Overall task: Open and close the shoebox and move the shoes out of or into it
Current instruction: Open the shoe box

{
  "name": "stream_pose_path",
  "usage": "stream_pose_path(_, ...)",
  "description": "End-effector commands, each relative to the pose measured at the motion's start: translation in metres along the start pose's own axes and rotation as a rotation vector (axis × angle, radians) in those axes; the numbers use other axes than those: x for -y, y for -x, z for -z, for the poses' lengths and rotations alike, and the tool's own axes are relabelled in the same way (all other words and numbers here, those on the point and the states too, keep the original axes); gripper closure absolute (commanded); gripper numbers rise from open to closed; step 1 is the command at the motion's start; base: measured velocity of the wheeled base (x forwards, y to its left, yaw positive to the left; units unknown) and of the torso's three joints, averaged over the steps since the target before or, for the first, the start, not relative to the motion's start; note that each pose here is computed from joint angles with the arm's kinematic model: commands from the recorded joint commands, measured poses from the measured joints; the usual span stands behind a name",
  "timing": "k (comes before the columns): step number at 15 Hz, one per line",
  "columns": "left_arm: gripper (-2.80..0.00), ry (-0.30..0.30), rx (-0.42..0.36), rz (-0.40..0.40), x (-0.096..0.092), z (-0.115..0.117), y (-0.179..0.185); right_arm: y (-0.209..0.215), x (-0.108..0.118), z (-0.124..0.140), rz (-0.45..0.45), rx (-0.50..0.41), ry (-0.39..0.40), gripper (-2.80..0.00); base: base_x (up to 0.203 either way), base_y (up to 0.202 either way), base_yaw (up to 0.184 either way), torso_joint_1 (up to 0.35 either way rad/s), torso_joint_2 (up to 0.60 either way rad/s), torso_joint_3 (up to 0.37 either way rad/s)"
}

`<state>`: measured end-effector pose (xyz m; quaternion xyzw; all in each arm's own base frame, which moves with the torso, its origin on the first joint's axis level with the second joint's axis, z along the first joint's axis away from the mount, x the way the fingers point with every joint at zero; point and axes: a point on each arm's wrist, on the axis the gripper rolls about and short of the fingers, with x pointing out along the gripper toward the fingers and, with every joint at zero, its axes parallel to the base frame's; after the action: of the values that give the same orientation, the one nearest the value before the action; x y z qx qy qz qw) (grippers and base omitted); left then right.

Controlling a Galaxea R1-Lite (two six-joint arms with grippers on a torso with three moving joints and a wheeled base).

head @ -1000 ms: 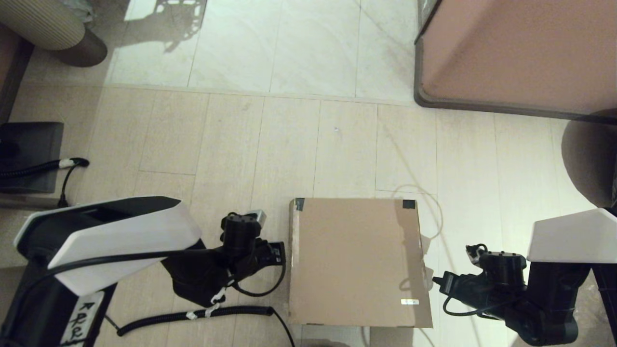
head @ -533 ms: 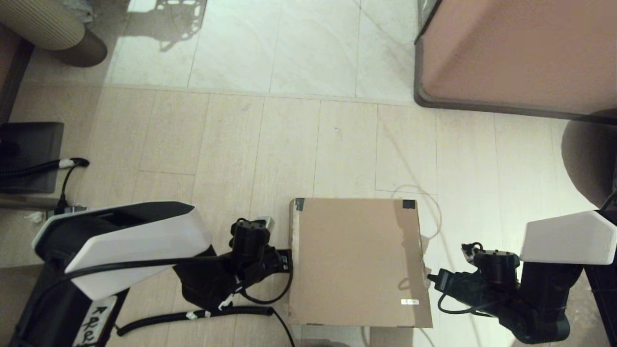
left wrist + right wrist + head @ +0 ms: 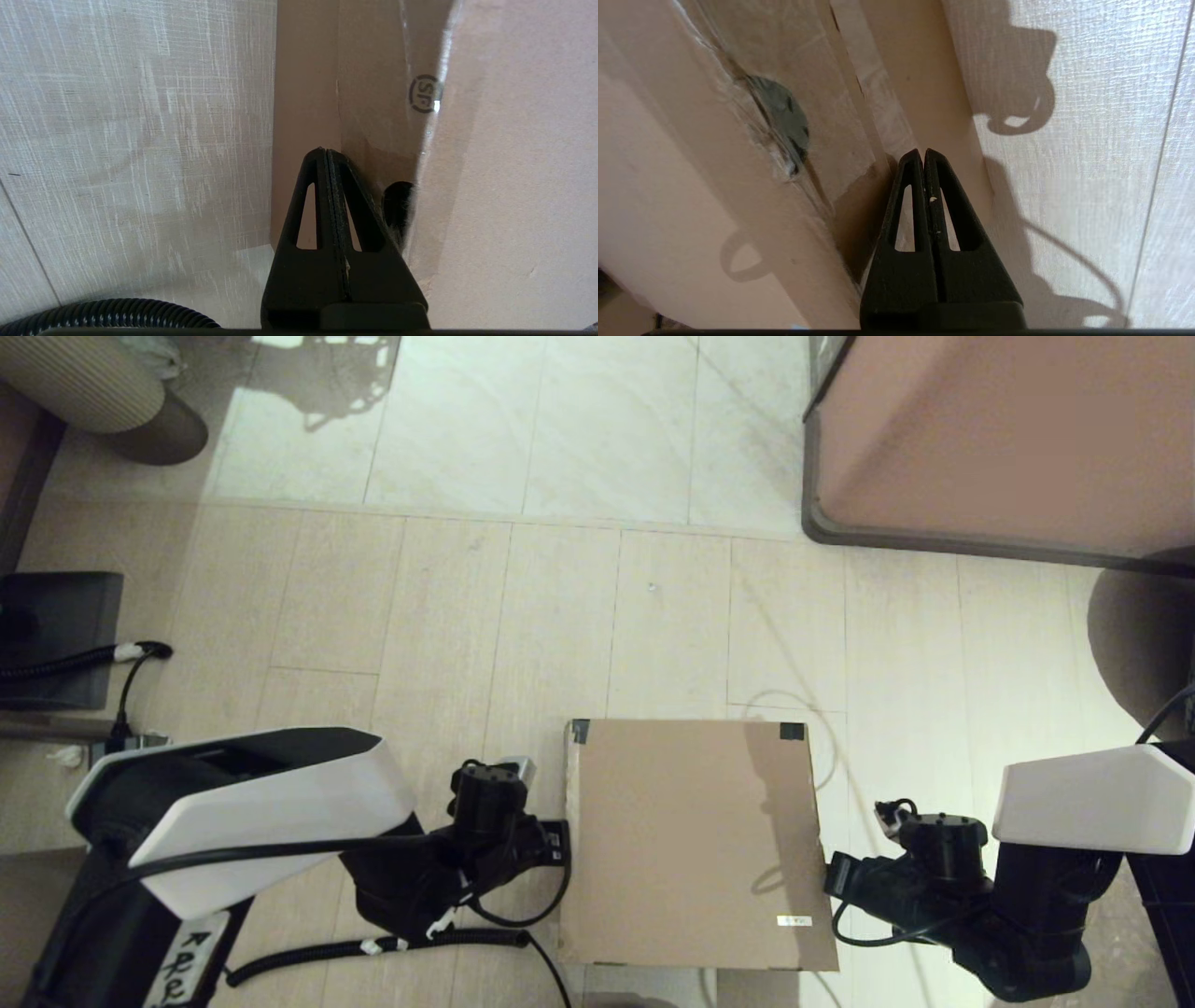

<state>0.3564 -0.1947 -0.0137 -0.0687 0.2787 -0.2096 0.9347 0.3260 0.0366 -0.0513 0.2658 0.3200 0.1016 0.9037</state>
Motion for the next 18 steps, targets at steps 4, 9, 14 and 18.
stream_pose_path(4,0.00,-0.002,0.039,0.022,0.008,-0.013,0.009,0.021,-0.017,-0.011,-0.060,0.021,-0.073,0.00,0.000,0.000,0.000,0.000,0.00,0.000)
stream_pose_path(9,0.00,0.011,0.109,0.025,0.016,-0.039,0.031,0.050,-0.030,-0.015,-0.120,0.001,-0.184,0.00,0.000,0.000,0.000,0.000,0.00,0.000)
stream_pose_path(14,0.00,0.039,0.146,0.031,0.022,-0.056,0.050,0.070,-0.039,-0.020,-0.156,0.009,-0.315,0.00,0.000,0.000,0.000,0.000,0.00,0.000)
stream_pose_path(18,0.00,0.071,0.175,0.014,0.027,-0.069,0.063,0.084,-0.044,-0.018,-0.172,-0.005,-0.376,0.00,0.000,0.000,0.000,0.000,0.00,0.000)
